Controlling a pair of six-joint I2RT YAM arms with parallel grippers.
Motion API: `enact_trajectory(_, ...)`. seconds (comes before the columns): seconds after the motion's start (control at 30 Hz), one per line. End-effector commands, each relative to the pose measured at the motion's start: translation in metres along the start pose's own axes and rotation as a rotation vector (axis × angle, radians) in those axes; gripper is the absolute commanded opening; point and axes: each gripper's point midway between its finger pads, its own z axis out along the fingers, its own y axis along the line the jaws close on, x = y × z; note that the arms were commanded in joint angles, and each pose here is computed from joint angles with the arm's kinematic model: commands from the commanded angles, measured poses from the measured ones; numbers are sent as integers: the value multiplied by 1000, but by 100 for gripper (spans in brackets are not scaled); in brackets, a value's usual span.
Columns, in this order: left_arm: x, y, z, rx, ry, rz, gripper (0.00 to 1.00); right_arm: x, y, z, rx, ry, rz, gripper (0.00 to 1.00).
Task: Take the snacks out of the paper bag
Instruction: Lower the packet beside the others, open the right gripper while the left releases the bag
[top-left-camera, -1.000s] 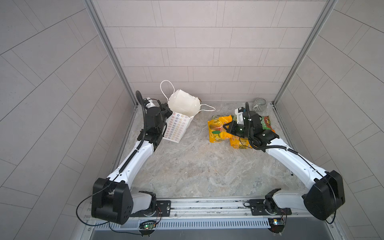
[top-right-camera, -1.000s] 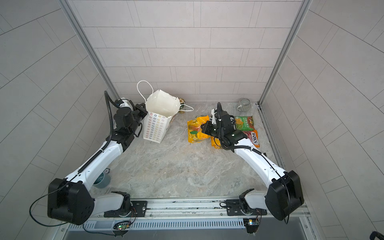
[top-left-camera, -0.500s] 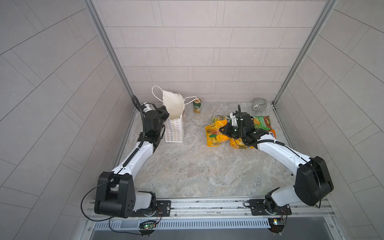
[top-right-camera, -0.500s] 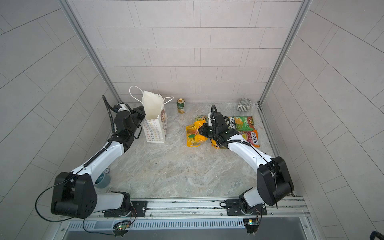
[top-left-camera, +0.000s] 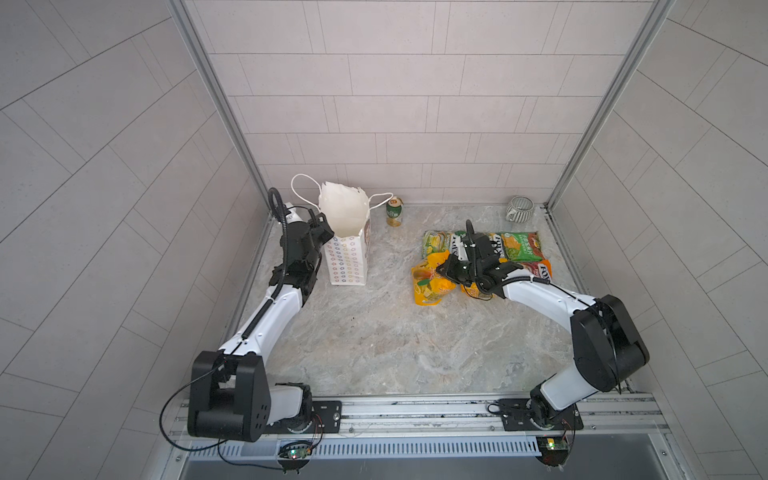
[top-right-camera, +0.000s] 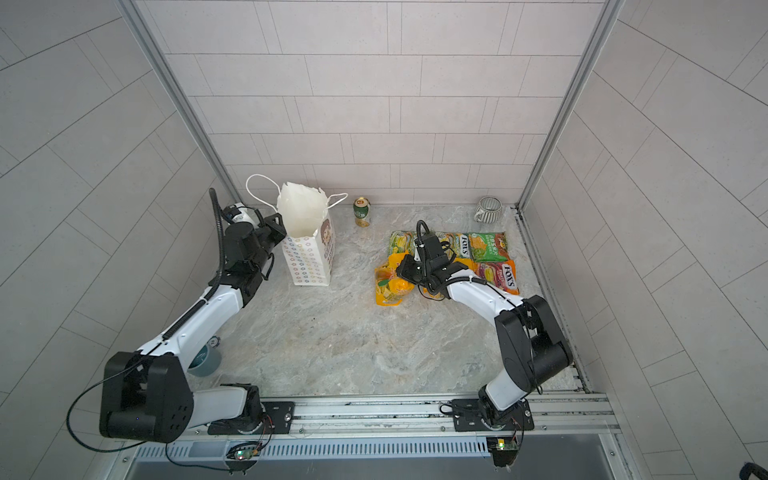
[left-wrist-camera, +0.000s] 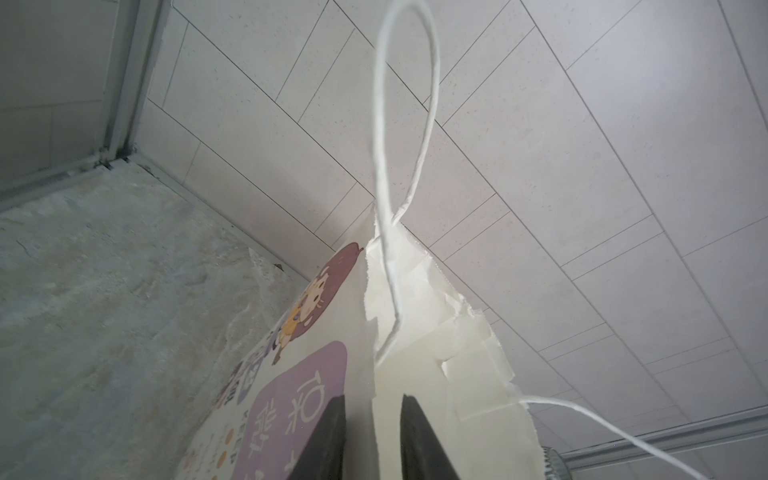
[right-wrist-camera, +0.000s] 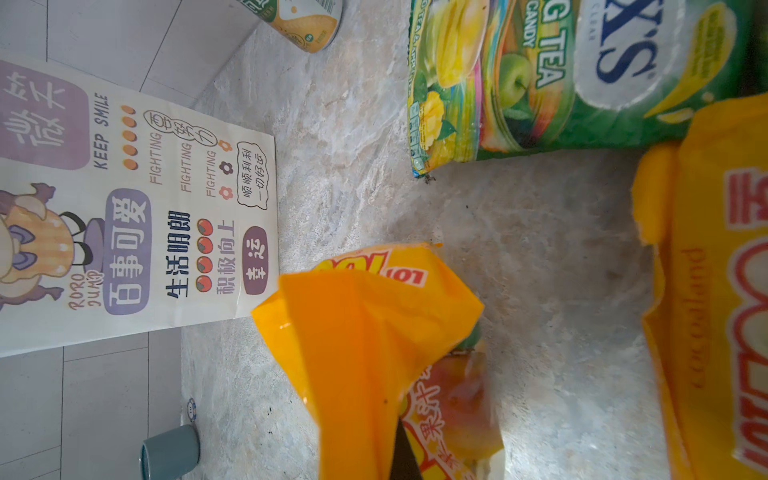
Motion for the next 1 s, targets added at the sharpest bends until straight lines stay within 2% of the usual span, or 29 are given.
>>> enact_trajectory(0.0,-9,-4,-7,8,-19,94,37,-11,16,4,-60,-39,-14,11)
enact_trajectory(0.07,-10,-1,-7,-16,-15,127,39,-10,11,8,-46,-35,-21,12)
enact_trajectory(0.17,-11,4,-7,-31,-10,163,47,-7,4,14,-18,-21,-42,19)
enact_trajectory(0.27,-16,-5,-10,8,-2,221,62,-5,-4,22,9,-8,-58,22)
enact_trajectory(0.3,-18,-9,-12,14,3,246,73,-4,-7,24,22,-1,-62,23)
enact_trajectory(0.33,-22,-10,-14,3,3,250,80,-2,-10,26,32,6,-69,23)
enact_trajectory(0.4,-33,-17,-21,4,-17,269,86,1,-16,30,55,31,-88,25)
enact_trajectory(0.53,-53,-28,-33,-5,-48,309,91,8,-23,40,76,76,-93,26)
enact_trajectory(0.77,-85,-37,-73,-11,-172,320,93,9,-27,42,106,98,-119,30)
enact_trajectory(0.97,-98,16,-102,-205,-388,265,98,8,-35,37,164,101,-166,31)
